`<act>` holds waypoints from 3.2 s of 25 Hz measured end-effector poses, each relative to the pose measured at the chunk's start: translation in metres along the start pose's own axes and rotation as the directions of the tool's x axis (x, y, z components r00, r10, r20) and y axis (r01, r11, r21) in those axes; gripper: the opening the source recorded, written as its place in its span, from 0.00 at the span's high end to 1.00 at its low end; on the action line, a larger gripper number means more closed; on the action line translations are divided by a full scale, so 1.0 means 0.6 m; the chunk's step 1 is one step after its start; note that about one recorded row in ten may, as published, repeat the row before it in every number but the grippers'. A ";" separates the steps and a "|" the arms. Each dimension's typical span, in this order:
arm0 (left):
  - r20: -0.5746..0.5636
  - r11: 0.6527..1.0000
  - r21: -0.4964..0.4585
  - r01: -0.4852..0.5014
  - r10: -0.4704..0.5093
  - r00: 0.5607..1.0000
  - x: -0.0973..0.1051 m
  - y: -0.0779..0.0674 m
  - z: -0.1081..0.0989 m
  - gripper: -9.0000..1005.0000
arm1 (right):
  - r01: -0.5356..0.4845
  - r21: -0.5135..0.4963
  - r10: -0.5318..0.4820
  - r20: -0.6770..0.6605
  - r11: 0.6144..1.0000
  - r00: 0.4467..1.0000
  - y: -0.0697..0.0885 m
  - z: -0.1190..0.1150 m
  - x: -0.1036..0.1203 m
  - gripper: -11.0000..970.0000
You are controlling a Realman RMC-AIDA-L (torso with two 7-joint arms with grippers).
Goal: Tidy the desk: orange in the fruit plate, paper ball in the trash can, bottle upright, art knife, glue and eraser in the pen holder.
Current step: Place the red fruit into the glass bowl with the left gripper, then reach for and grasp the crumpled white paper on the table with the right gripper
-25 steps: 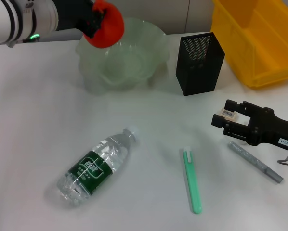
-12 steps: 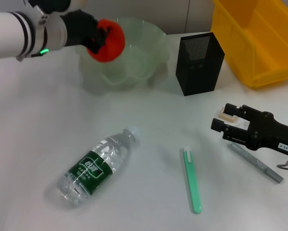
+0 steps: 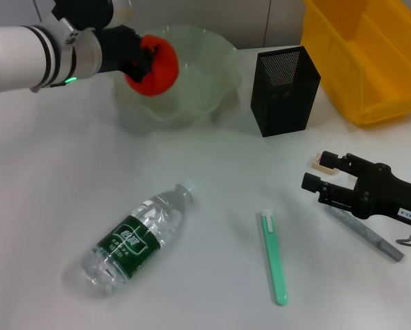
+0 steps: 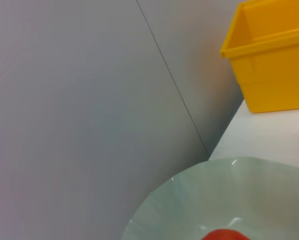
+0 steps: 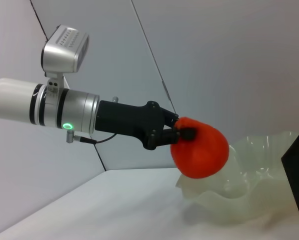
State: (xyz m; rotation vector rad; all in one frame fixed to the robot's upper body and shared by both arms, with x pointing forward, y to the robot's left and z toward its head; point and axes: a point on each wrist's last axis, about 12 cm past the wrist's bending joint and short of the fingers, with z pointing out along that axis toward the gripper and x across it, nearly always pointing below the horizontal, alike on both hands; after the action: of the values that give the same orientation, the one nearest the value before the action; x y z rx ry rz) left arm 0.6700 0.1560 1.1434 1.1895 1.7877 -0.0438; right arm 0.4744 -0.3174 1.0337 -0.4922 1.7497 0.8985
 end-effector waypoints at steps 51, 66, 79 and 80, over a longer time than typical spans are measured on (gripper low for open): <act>0.085 0.986 0.083 0.142 -0.149 0.985 -0.011 -0.007 -0.048 0.60 | -0.055 -0.019 0.055 0.007 0.998 0.998 0.004 -0.012 -0.003 0.23; 0.051 0.948 0.210 0.240 -0.256 0.965 0.058 -0.014 -0.159 0.61 | -0.231 -0.085 0.214 -0.173 0.969 0.961 0.000 -0.089 -0.138 0.23; 0.042 0.951 0.201 0.233 -0.246 0.968 0.072 -0.018 -0.154 0.61 | -0.343 0.153 0.376 -0.385 0.927 0.843 -0.019 -0.076 -0.255 0.23; 0.041 0.951 0.201 0.235 -0.248 0.968 0.074 -0.019 -0.153 0.61 | -0.347 0.176 0.390 -0.405 0.921 0.827 -0.023 -0.070 -0.262 0.23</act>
State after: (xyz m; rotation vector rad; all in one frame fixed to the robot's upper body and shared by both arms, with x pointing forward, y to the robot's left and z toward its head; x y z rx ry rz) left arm 0.5960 0.2260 1.1568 1.0830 1.8943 -0.4050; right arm 0.5140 -0.3734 1.1821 -0.3048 2.3445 1.0208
